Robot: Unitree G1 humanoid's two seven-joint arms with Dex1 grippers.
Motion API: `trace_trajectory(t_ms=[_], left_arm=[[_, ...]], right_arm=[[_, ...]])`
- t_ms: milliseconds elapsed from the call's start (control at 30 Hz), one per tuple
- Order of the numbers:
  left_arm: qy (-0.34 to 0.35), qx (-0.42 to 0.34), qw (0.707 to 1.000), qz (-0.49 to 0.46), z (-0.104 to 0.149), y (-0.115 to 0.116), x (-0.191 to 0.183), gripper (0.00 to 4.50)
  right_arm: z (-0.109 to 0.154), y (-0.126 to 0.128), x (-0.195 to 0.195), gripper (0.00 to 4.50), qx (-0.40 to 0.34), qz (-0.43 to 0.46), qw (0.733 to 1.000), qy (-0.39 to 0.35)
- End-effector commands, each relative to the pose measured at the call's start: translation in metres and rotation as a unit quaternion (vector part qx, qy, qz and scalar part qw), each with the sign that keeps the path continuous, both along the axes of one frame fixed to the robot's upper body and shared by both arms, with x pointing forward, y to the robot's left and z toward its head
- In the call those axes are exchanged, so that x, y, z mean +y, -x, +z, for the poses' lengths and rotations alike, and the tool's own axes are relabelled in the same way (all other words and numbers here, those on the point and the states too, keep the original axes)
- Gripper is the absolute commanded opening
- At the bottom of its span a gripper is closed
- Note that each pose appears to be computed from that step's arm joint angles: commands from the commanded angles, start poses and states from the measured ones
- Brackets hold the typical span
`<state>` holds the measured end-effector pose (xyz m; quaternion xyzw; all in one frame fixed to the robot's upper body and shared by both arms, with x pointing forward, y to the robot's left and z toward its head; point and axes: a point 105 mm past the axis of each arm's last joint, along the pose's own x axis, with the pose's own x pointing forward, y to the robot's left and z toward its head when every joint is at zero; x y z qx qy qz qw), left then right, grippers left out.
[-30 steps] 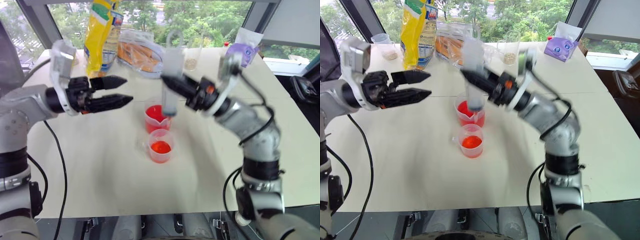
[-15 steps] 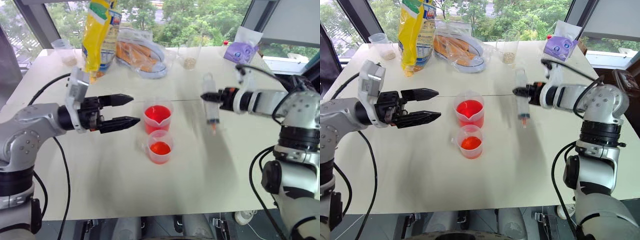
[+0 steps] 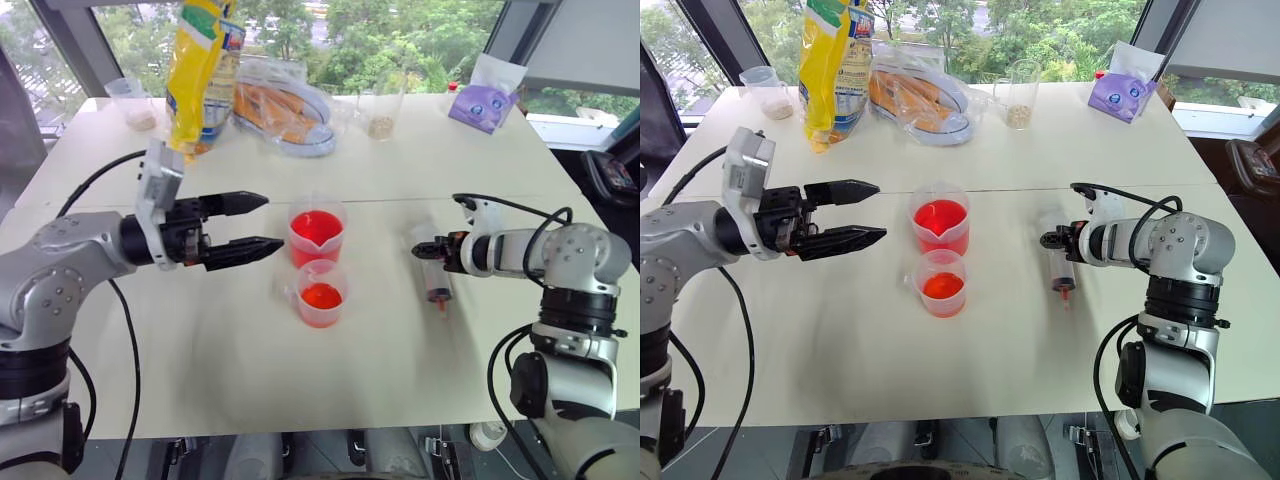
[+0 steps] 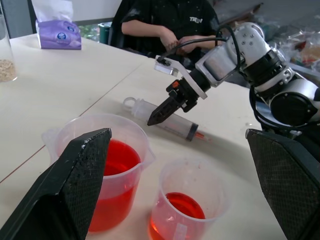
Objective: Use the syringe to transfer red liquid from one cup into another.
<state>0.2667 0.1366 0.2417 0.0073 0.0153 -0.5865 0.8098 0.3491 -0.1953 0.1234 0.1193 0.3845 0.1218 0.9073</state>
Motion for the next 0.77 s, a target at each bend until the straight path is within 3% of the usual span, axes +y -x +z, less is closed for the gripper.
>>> trace_trajectory(t_ms=[33,167,267,367,467,600,767], left_arm=[[0.002,-0.016,1.0,-0.006,0.007,0.006,0.0,4.5],[-0.003,-0.013,1.0,-0.003,0.006,0.008,0.002,4.5],[-0.011,-0.011,1.0,0.0,0.006,0.01,0.005,4.5],[-0.023,-0.012,1.0,0.007,0.007,0.012,0.012,4.5],[-0.038,-0.011,0.999,0.009,0.007,0.016,0.018,4.5],[-0.051,-0.007,0.999,0.01,0.004,0.021,0.022,4.5],[-0.054,-0.003,0.998,0.018,0.003,0.024,0.025,4.5]], right_arm=[[0.009,0.002,-0.005,4.4,-0.025,0.008,0.999,0.021],[0.029,0.002,-0.006,4.46,-0.073,0.052,0.994,0.068],[0.059,0.004,-0.006,4.46,-0.133,0.115,0.979,0.107],[0.097,0.011,0.0,4.46,-0.204,0.201,0.948,0.136],[0.129,0.033,0.017,4.46,-0.26,0.308,0.908,0.113],[0.139,0.062,0.029,4.46,-0.273,0.408,0.867,0.09],[0.141,0.08,0.035,4.46,-0.277,0.449,0.847,0.06]])
